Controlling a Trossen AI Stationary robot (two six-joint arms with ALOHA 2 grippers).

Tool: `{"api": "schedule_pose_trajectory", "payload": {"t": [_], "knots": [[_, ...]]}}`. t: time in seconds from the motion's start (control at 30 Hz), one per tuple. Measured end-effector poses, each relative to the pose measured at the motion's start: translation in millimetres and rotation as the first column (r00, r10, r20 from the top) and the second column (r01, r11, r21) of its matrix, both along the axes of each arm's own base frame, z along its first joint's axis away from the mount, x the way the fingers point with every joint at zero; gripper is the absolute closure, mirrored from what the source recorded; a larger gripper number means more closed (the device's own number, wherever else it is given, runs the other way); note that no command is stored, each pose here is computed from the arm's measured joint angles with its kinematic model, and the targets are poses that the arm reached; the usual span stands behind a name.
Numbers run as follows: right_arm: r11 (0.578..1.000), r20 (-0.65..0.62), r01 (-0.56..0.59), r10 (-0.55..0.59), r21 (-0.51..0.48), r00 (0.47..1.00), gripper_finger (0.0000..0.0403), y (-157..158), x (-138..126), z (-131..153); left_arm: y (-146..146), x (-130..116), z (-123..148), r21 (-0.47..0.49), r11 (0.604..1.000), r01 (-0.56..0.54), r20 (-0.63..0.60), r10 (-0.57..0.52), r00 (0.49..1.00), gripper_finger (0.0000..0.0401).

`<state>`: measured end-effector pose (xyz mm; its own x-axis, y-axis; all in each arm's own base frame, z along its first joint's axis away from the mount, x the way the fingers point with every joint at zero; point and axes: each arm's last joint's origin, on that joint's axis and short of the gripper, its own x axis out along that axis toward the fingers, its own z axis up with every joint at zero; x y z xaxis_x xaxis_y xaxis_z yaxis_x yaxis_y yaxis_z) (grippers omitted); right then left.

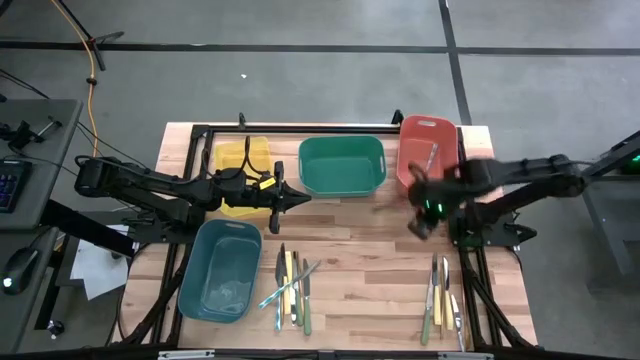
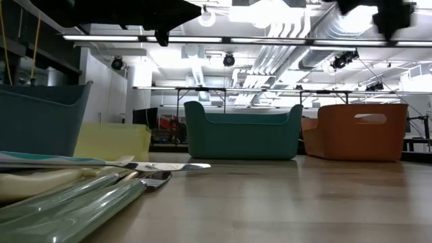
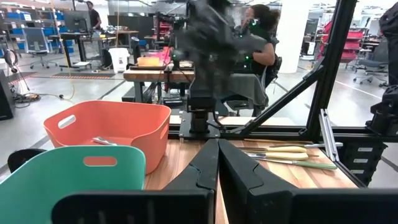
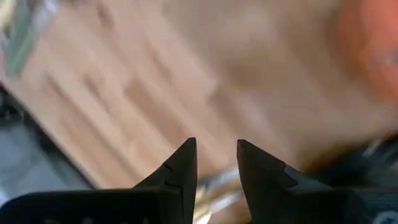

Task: Sort silverware by color (type)
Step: Put the blue patterned knife into the orange bin

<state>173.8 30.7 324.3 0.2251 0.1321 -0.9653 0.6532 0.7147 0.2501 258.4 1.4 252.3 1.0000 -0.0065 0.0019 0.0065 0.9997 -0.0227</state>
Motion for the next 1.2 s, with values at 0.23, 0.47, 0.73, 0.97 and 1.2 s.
{"api": "schedule_pose_trajectory", "payload": {"t": [0.23,0.47,0.73,0.97,1.2], "knots": [[0.972,-0.191,0.035,0.011,0.234,0.981,0.0304,72.6,-12.1,-41.2,0.0,0.0,0.0,0.000,1.000,0.000,0.000,0.000,1.000,0.0398],[0.931,-0.251,0.134,-0.048,0.339,0.967,0.0304,132.3,-15.5,-56.6,0.0,-0.1,0.0,0.000,1.000,0.000,-0.001,0.000,1.000,0.0398],[0.920,-0.332,0.159,-0.034,0.357,0.943,0.0304,184.6,-10.3,-89.9,0.0,0.0,0.0,0.000,1.000,0.000,0.000,0.000,1.000,0.0398],[0.945,-0.403,0.149,-0.020,0.291,0.915,0.0304,201.7,-12.6,-114.7,0.0,-0.1,0.1,0.033,0.999,0.000,0.000,0.000,1.000,0.0398],[0.962,-0.356,0.103,-0.007,0.251,0.934,0.0304,212.6,-21.0,-122.1,0.0,-0.1,0.0,0.080,0.997,0.000,0.000,0.000,1.000,0.0398]]}}
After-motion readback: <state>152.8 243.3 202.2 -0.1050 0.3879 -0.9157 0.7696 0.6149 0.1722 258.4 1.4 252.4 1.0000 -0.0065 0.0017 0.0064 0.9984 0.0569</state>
